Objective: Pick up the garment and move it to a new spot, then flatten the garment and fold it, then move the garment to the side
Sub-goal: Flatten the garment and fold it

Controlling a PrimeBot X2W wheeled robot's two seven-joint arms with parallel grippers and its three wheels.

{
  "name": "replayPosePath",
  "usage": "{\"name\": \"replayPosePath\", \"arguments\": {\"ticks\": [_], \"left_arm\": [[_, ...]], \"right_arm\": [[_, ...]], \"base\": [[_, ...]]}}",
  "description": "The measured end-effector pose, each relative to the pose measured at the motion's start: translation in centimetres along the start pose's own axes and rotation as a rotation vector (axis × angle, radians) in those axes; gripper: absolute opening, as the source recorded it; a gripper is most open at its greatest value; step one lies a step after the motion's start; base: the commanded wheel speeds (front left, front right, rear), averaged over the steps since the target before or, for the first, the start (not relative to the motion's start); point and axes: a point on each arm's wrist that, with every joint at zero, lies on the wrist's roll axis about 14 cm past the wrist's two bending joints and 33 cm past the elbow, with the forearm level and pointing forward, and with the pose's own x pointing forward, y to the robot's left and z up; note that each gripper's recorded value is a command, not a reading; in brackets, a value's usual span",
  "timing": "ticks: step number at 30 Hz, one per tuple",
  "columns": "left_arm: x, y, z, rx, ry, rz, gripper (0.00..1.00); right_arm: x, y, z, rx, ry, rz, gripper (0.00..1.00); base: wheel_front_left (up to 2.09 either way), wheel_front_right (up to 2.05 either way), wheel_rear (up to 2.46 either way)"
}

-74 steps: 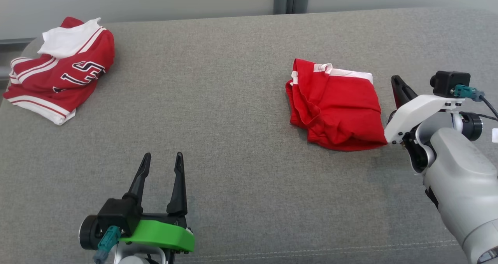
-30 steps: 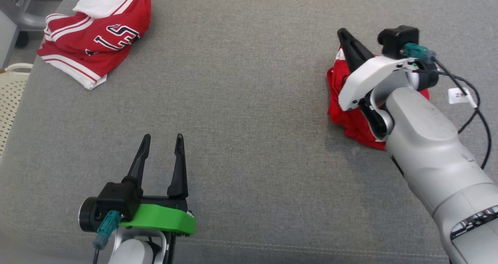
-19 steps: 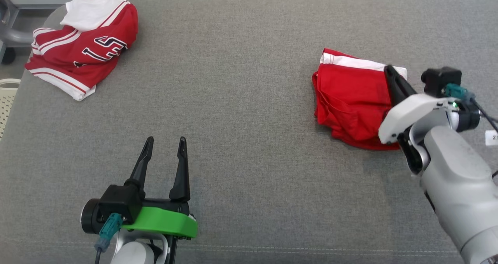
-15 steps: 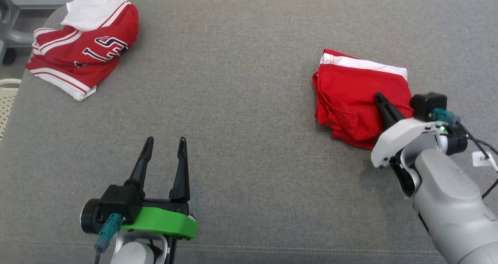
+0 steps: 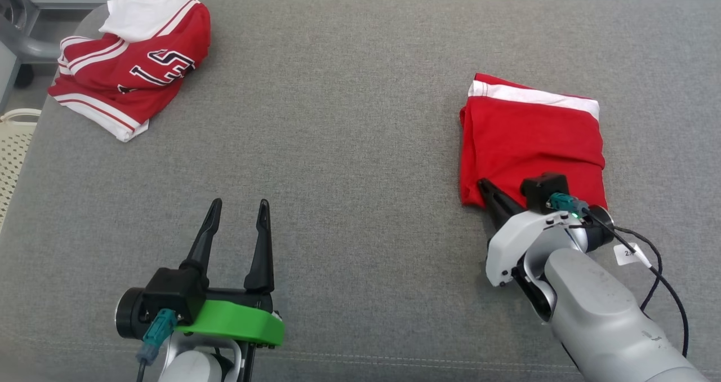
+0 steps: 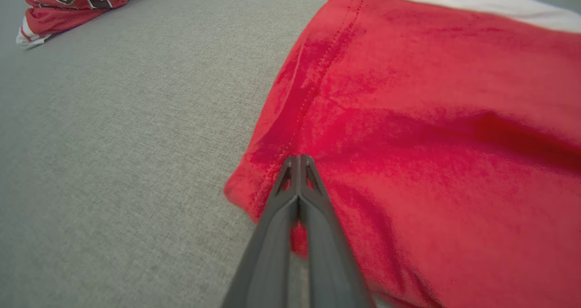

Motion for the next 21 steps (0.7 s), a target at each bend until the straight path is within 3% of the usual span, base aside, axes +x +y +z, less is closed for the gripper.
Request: {"name": "replayPosePath", "arguments": {"ticks": [12, 18, 19, 21], "left_arm": [[-0.5, 0.3, 0.3, 0.004, -0.006, 0.010, 1.00], [-1.0, 0.1, 0.2, 0.000, 0.000, 0.007, 1.00], [-1.1, -0.1, 0.2, -0.002, 0.002, 0.005, 1.00], [-1.1, -0.4, 0.3, -0.003, -0.003, -0.005, 1.00]], "right_arm": [[-0.3, 2.1, -1.0, -0.016, 0.034, 0.051, 0.00], [-0.7, 2.7, 3.8, -0.060, -0.110, 0.088, 0.00], [-1.0, 2.5, 4.5, -0.071, -0.132, 0.087, 0.03], [-1.7, 1.8, 6.0, -0.087, -0.181, 0.072, 0.34]], "base": [[0.00, 0.00, 0.00], [0.00, 0.00, 0.00], [0.00, 0.00, 0.00], [0.00, 0.00, 0.00]]}}
